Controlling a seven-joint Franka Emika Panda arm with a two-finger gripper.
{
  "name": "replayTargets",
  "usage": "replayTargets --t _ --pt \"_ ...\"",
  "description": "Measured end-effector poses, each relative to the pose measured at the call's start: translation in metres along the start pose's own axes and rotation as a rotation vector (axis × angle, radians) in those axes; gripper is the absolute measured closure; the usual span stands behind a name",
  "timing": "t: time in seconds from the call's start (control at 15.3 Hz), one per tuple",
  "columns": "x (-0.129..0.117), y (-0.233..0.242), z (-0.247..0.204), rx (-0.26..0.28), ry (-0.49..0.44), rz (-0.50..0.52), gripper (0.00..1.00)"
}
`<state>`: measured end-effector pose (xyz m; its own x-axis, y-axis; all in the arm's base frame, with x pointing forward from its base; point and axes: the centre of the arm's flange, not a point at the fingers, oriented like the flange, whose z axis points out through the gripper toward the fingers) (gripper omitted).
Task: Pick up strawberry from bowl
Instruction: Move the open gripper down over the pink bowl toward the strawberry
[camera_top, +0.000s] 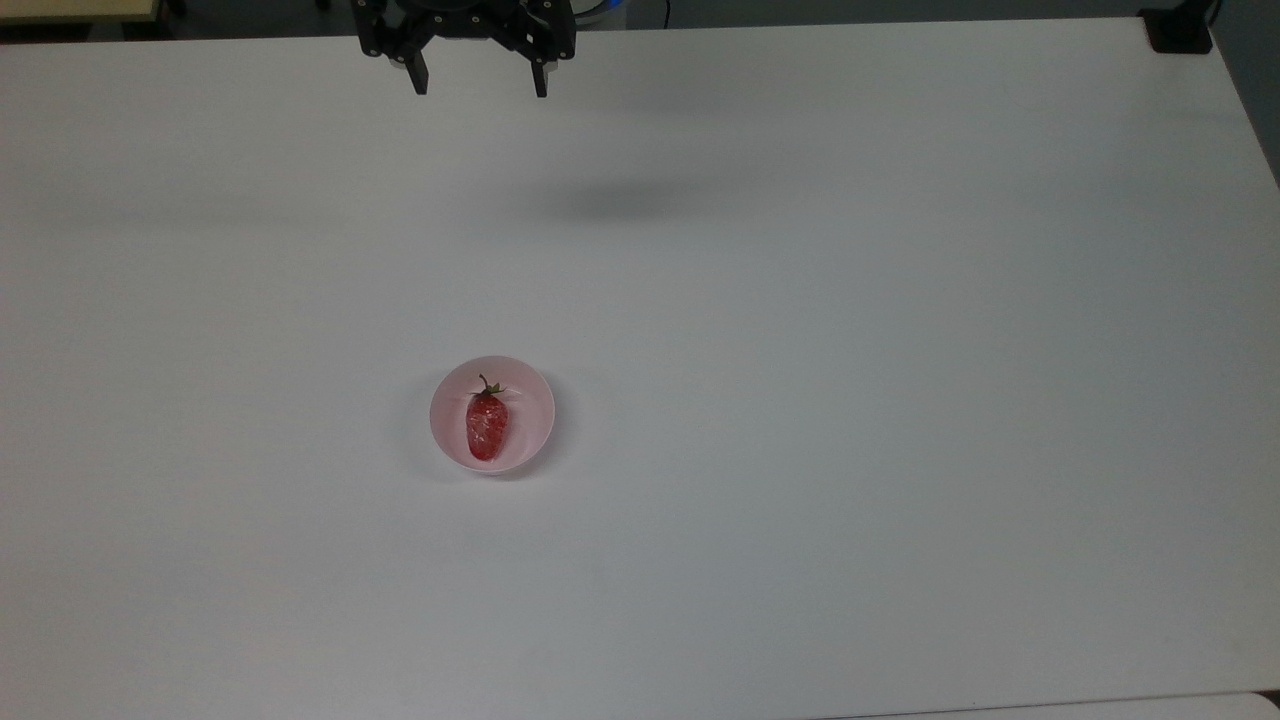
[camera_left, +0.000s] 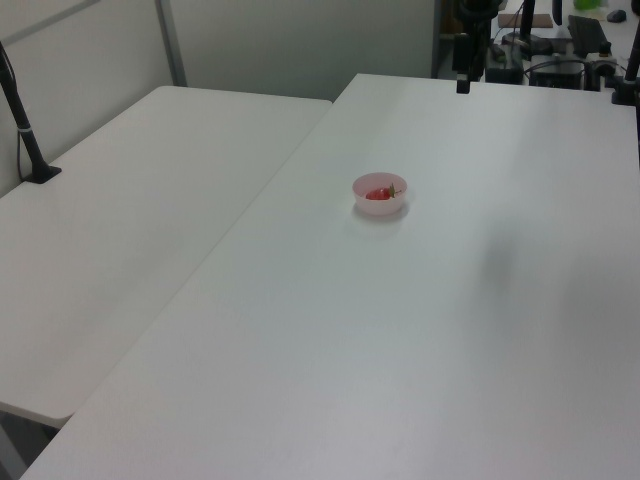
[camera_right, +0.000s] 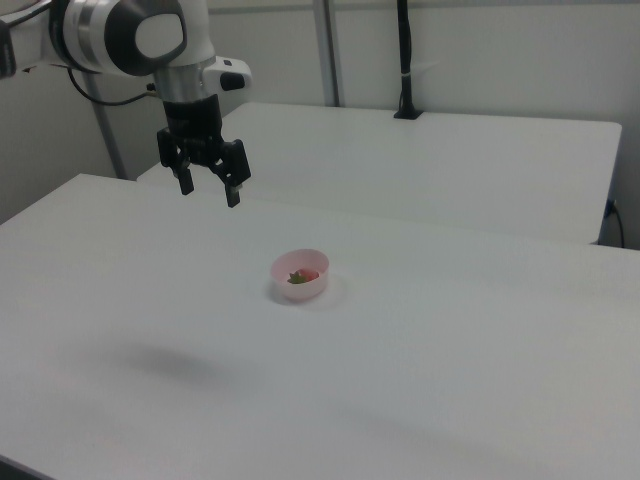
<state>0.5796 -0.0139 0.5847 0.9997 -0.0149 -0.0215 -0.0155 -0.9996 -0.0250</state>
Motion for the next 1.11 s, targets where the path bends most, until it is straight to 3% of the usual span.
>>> replayTargets --t 0.72,1.11 --pt "0.005 0.001 0.005 -0.001 0.01 -0.044 0.0" --pt "0.064 0.02 0.056 -0.022 0.168 -0.094 0.0"
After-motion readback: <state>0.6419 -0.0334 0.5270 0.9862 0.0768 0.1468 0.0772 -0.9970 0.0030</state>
